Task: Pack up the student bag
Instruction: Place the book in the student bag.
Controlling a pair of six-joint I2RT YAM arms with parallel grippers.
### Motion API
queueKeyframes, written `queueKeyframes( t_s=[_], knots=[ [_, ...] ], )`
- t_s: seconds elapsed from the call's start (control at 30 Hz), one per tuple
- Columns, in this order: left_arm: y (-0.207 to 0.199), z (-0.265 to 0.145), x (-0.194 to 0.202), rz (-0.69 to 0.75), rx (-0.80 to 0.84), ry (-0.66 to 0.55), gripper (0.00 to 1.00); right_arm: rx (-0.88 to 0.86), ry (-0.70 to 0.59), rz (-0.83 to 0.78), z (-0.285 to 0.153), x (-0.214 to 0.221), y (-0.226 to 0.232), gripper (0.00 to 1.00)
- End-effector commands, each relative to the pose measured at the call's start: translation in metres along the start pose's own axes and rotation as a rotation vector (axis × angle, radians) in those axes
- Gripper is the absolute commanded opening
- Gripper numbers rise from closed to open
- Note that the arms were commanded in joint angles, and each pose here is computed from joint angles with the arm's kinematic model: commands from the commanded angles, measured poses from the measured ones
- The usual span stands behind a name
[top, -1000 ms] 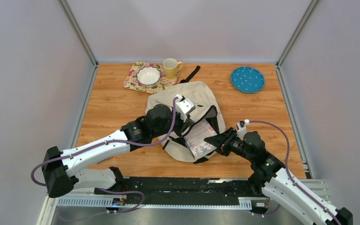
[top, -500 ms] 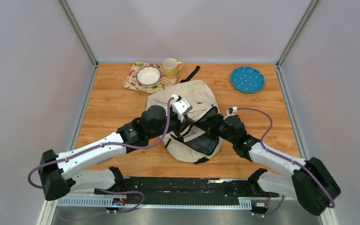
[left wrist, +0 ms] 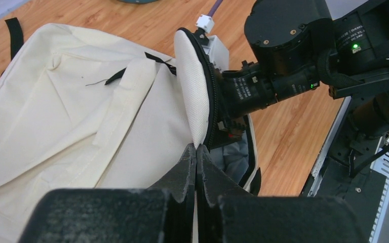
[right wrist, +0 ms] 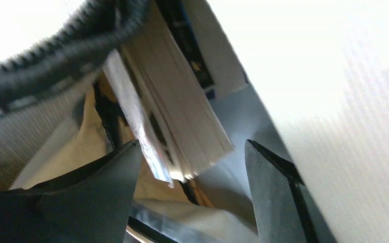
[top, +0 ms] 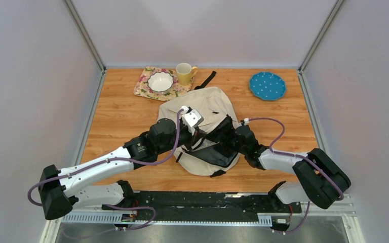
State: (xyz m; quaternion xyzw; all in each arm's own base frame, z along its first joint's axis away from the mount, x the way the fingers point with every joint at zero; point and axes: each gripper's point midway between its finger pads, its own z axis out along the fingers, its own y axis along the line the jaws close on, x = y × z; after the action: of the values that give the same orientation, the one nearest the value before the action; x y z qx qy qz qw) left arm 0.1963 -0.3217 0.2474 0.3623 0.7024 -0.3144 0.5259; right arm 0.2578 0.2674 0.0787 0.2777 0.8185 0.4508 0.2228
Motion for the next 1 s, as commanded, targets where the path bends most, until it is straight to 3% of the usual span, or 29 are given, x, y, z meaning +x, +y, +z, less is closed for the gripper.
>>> queueKeyframes(
  t_s=[0.0, 0.23, 0.37, 0.43, 0.47, 0.5, 0.57, 0.73, 0.8, 0.83, 0.87, 0.97],
  knots=[
    [-0.005, -0.006, -0.031, -0.024, 0.017, -0.122, 0.0, -0.032, -0.009, -0.055, -0.014, 0.0, 0.001, 0.78],
    [-0.006, -0.005, -0.031, -0.019, 0.023, -0.116, 0.0, -0.054, -0.038, -0.033, -0.025, -0.004, 0.005, 0.75],
    [-0.008, -0.004, -0.028, -0.029, 0.032, -0.109, 0.0, -0.08, -0.054, -0.01, -0.01, -0.012, 0.025, 0.53],
    [-0.008, -0.004, -0.026, -0.035, 0.03, -0.104, 0.0, -0.091, -0.057, 0.008, 0.0, -0.015, 0.032, 0.47],
    [-0.008, -0.003, -0.025, -0.037, 0.032, -0.101, 0.0, -0.102, -0.065, 0.025, 0.007, -0.018, 0.036, 0.28],
    [-0.008, -0.003, -0.025, -0.038, 0.03, -0.099, 0.0, -0.121, -0.072, 0.036, 0.01, -0.019, 0.039, 0.19],
    [-0.008, -0.003, -0.022, -0.041, 0.031, -0.089, 0.0, -0.196, -0.107, 0.057, 0.014, -0.028, 0.058, 0.11],
    [-0.006, -0.004, -0.011, -0.056, 0.019, -0.07, 0.0, -0.237, -0.144, 0.081, 0.028, -0.039, 0.077, 0.07],
    [-0.006, -0.004, -0.007, -0.062, 0.015, -0.062, 0.0, -0.223, -0.164, 0.075, 0.03, -0.042, 0.073, 0.12],
    [-0.006, -0.004, -0.005, -0.063, 0.016, -0.056, 0.0, -0.208, -0.165, 0.071, 0.029, -0.042, 0.067, 0.15],
    [-0.006, -0.003, -0.003, -0.065, 0.016, -0.05, 0.0, -0.199, -0.165, 0.055, 0.027, -0.04, 0.064, 0.26],
    [-0.006, -0.003, 0.005, -0.072, 0.017, -0.026, 0.0, -0.141, -0.142, 0.012, 0.016, -0.033, 0.05, 0.47]
  ],
)
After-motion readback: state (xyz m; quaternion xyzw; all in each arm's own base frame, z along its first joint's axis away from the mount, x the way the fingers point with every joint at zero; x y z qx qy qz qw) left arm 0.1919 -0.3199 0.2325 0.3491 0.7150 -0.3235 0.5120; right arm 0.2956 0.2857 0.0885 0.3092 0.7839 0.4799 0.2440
